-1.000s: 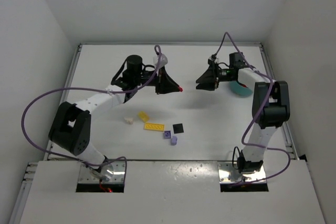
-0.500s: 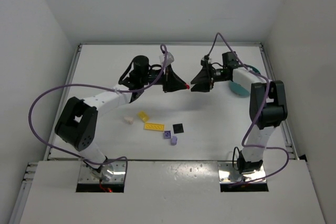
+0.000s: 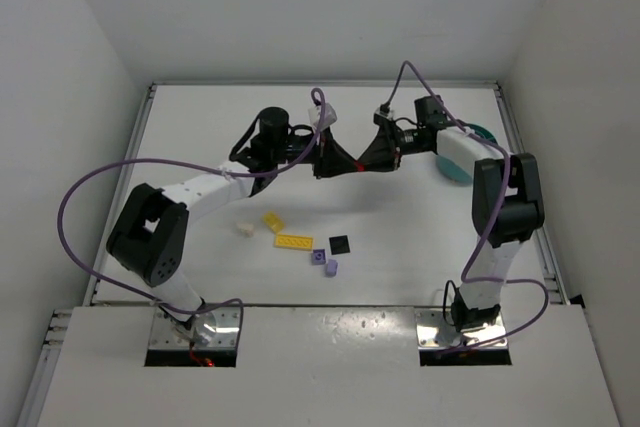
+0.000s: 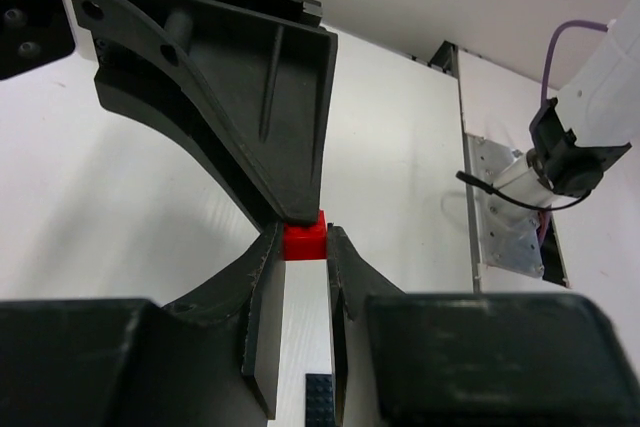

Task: Sort the legos into containers by color

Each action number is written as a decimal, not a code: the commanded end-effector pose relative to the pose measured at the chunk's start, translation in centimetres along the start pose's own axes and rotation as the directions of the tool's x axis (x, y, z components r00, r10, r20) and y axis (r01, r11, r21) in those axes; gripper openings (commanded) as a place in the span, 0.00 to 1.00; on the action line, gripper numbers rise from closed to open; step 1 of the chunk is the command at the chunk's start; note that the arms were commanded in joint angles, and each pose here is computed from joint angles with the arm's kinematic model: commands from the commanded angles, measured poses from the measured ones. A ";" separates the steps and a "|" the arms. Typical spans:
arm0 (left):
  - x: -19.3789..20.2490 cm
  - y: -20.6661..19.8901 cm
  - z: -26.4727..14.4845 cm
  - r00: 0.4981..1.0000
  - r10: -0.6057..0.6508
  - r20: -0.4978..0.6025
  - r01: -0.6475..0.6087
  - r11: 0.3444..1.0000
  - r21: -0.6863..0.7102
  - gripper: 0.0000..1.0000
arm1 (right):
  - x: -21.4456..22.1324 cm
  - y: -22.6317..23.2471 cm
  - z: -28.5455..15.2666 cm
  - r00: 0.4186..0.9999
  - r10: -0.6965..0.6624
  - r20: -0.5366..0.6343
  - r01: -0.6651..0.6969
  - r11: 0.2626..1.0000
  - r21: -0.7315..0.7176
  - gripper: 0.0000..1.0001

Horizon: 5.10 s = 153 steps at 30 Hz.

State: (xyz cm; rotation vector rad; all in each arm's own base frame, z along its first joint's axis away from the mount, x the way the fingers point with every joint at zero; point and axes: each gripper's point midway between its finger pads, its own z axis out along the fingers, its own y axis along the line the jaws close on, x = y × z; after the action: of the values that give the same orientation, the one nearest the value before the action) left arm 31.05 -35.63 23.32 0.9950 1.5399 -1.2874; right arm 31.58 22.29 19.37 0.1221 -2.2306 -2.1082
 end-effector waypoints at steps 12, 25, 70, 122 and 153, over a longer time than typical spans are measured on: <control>-1.7 0.4 0.4 0.991 0.127 0.029 -0.126 0.992 -0.027 0.00 | 2.3 4.3 1.4 0.988 -0.088 -0.129 0.072 0.990 -0.120 0.47; -0.3 1.8 -0.3 0.992 0.123 -0.014 -0.123 0.988 -0.089 0.04 | 2.3 4.2 1.4 0.988 -0.088 -0.130 0.072 0.990 -0.119 0.04; 0.6 7.3 -12.0 0.972 -0.077 -0.222 -0.071 0.804 -0.591 0.93 | -4.0 -7.5 -24.5 0.867 -0.497 -0.023 -0.035 -0.106 0.994 0.00; 11.6 3.9 -17.5 0.796 0.083 -0.599 -0.234 0.955 -0.180 0.89 | -3.4 -2.3 -21.1 0.812 -0.573 -0.111 0.272 0.203 0.941 0.38; 19.2 -7.0 -8.0 0.642 0.425 -0.638 -0.414 0.893 0.178 0.84 | -0.3 -6.0 -17.5 0.879 -0.471 -0.067 0.272 0.381 0.884 0.41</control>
State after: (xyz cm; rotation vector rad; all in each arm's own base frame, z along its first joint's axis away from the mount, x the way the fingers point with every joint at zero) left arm 17.68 -25.67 7.32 1.8921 1.7047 -0.6286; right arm 33.17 4.76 14.09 0.5410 -3.4161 -0.7966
